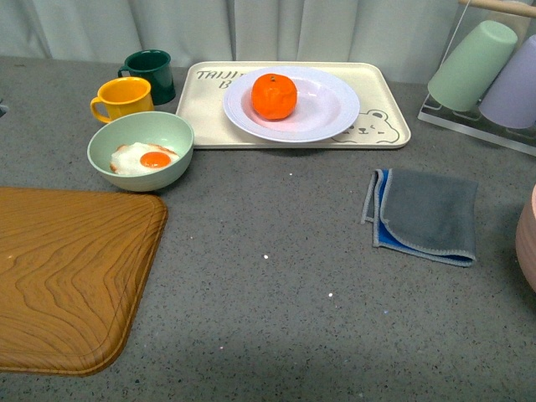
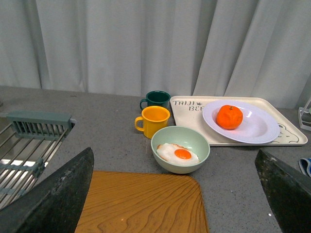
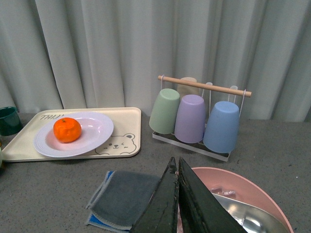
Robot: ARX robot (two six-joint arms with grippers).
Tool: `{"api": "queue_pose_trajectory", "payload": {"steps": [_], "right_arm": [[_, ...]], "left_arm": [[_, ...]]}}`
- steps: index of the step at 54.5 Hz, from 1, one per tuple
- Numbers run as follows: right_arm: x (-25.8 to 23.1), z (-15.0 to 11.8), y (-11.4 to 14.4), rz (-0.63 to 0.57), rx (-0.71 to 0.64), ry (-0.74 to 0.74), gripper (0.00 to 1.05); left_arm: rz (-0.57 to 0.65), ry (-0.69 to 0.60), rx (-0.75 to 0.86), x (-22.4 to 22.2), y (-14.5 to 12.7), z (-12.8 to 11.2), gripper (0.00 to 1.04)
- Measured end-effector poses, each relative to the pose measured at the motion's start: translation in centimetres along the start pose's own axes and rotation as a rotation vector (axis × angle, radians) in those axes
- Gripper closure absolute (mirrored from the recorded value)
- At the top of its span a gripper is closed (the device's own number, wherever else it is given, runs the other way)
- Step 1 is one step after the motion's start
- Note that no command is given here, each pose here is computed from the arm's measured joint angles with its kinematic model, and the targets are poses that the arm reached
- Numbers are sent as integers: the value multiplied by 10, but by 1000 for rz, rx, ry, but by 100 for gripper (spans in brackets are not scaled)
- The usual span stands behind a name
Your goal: Place orange and plate with both arms
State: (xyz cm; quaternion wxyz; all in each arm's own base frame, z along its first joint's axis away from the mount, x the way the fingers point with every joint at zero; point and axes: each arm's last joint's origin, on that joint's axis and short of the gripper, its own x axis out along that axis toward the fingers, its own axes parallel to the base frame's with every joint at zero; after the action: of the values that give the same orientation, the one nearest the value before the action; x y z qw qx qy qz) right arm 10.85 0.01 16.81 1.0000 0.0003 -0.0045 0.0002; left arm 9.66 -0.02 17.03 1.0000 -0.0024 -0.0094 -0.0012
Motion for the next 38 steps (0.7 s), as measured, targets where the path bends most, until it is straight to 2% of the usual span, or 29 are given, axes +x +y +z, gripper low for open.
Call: {"api": "queue_pose_trajectory", "payload": {"steps": [6,10,33,38], "right_arm": [[-8,-5,0,2,0,36,104],[-11,-2,0,3,-1,3,104],[-11,-3,0,3,-1,6,36],[-11,-3,0,3,-1,6,15]], "left_arm": [[0,0,0,0,0,0,7],[0,0,0,0,0,0,7],[0,0,0,0,0,0,7],[0,0,0,0,0,0,7]]}}
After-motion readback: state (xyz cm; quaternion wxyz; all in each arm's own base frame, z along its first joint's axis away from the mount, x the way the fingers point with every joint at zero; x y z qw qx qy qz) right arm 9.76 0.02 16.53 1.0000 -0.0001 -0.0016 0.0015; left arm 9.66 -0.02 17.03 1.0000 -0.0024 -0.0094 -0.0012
